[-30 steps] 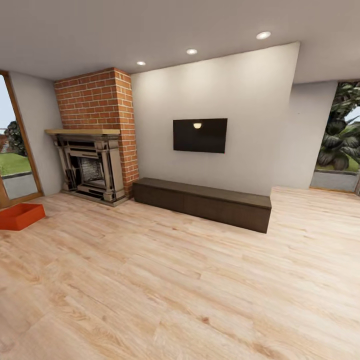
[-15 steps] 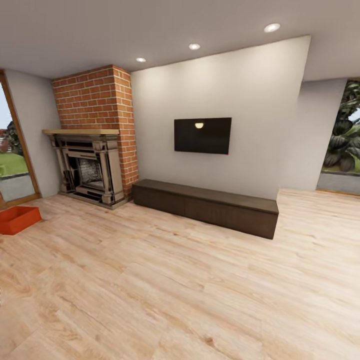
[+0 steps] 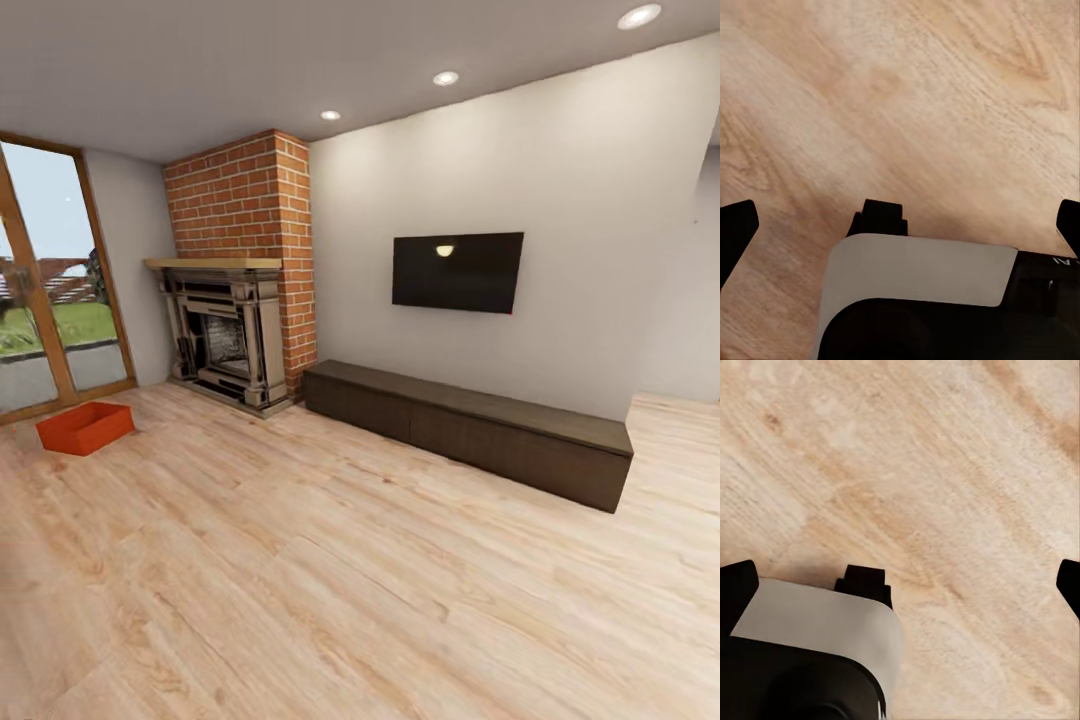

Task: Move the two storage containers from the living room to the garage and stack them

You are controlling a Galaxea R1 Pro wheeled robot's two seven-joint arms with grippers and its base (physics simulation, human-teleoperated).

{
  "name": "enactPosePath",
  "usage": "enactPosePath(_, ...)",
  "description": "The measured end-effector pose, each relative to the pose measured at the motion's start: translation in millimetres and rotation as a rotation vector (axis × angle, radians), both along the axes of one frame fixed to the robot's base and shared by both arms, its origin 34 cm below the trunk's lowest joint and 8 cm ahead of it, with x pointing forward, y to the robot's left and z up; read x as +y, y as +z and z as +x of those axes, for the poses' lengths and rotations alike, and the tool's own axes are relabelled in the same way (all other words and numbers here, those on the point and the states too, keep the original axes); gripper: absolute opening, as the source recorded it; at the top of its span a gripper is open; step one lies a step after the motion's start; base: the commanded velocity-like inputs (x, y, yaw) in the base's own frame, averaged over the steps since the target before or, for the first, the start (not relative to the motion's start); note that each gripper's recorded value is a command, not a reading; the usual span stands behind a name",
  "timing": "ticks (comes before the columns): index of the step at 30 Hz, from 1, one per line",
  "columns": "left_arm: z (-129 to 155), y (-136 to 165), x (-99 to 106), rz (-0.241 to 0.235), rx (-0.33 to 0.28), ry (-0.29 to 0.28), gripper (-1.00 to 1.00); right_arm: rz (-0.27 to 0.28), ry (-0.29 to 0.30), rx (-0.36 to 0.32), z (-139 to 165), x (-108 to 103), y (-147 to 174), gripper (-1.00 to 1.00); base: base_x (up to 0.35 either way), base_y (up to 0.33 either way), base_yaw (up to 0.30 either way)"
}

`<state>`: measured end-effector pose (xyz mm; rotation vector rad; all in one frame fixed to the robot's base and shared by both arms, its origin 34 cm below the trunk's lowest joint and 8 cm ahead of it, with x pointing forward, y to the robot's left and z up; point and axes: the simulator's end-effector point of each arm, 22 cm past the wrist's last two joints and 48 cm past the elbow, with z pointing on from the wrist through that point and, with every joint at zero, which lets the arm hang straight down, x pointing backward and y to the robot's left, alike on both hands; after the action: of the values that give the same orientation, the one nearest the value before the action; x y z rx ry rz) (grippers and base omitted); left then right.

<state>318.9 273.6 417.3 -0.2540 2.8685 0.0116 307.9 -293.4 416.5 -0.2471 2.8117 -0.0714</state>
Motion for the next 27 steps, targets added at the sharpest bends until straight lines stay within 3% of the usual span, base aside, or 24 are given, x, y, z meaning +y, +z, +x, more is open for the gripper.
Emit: enactPosePath(27,-1.1,-0.3,-0.2,-0.001,0.005,0.0,1.0,0.002,-0.003,-0.001,0.3,0.1,0.1,1.0,0.327,0.0,0.281)
